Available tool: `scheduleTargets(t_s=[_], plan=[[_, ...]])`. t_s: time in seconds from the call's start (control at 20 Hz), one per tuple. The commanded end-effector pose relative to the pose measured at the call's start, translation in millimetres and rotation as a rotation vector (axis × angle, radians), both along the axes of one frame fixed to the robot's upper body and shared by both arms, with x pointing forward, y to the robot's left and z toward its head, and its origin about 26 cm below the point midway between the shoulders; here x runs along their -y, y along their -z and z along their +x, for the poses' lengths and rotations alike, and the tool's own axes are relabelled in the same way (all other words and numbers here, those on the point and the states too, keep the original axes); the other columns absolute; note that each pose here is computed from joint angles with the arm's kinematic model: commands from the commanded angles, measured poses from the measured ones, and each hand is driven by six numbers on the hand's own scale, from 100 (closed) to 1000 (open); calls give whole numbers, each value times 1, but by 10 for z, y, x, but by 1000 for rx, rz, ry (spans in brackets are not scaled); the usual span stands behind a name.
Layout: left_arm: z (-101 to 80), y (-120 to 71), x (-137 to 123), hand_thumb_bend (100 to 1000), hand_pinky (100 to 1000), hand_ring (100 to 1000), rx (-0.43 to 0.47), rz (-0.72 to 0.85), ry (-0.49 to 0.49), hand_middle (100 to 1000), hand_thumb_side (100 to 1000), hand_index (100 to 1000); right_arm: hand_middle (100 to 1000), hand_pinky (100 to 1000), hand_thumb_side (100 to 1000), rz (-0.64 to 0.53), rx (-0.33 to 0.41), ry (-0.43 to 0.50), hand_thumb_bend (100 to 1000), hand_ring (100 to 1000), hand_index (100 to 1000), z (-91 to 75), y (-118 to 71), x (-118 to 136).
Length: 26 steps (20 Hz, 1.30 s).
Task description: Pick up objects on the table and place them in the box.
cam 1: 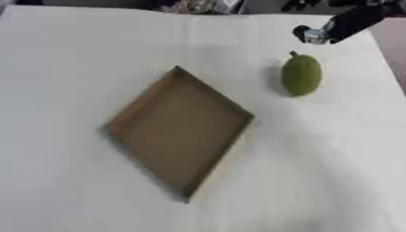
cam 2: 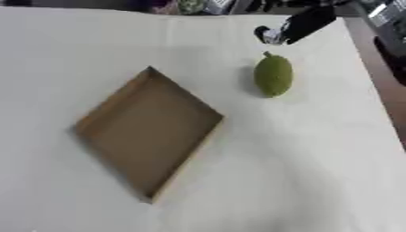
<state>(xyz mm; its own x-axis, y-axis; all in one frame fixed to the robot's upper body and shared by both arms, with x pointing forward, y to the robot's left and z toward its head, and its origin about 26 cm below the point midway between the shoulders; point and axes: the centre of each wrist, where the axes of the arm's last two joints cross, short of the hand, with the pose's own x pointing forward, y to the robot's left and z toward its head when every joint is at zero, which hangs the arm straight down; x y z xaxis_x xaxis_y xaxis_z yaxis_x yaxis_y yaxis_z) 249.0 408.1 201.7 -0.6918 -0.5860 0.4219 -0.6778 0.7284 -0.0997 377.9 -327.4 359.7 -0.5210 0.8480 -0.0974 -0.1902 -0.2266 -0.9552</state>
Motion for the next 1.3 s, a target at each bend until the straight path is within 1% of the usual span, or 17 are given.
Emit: scheduleTargets(t_s=[0.05, 0.2, 0.25, 0.3, 0.35, 0.4, 0.45, 0.6, 0.95, 1.1, 1.3], plan=[[-34, -119, -16, 100, 691, 699, 27, 35, -3, 649, 618, 817, 941, 926, 912, 1, 20, 31, 100, 925, 995, -149, -173, 133], [-32, -120, -14, 100, 691, 701, 27, 35, -2, 649, 618, 816, 941, 924, 898, 3, 2, 46, 100, 925, 997, -165, -120, 178], [-31, -120, -13, 100, 691, 702, 27, 35, -1, 650, 618, 816, 940, 923, 864, 0, 0, 51, 100, 925, 997, -167, -103, 187], [-30, -120, -12, 100, 691, 702, 27, 35, 0, 650, 618, 816, 940, 923, 864, -4, 0, 56, 100, 925, 997, -167, -87, 193], [-30, -119, -11, 100, 691, 703, 27, 34, 0, 650, 618, 816, 939, 921, 676, -6, -5, 66, 100, 921, 1000, -158, -58, 207], [-30, -118, -11, 100, 691, 703, 27, 33, 0, 649, 617, 816, 940, 923, 621, -5, -14, 79, 100, 922, 1000, -142, -20, 228], [-30, -116, -11, 100, 691, 703, 27, 32, 0, 649, 617, 816, 940, 923, 598, -4, -22, 90, 100, 922, 1000, -125, 15, 249], [-30, -115, -10, 100, 691, 703, 27, 31, 0, 649, 617, 816, 927, 922, 489, 1, -37, 108, 100, 913, 1000, -79, 102, 280], [-29, -100, -4, 100, 690, 703, 25, 26, 3, 650, 618, 816, 930, 920, 457, 11, -19, 147, 100, 912, 1000, -25, 204, 333], [-26, -93, 1, 100, 690, 704, 23, 25, 6, 651, 617, 817, 931, 919, 383, -1, -19, 165, 100, 912, 1000, 15, 245, 336], [-25, -83, 6, 100, 691, 704, 22, 23, 10, 651, 617, 817, 930, 919, 405, -8, -27, 197, 100, 913, 1000, 98, 311, 357]])
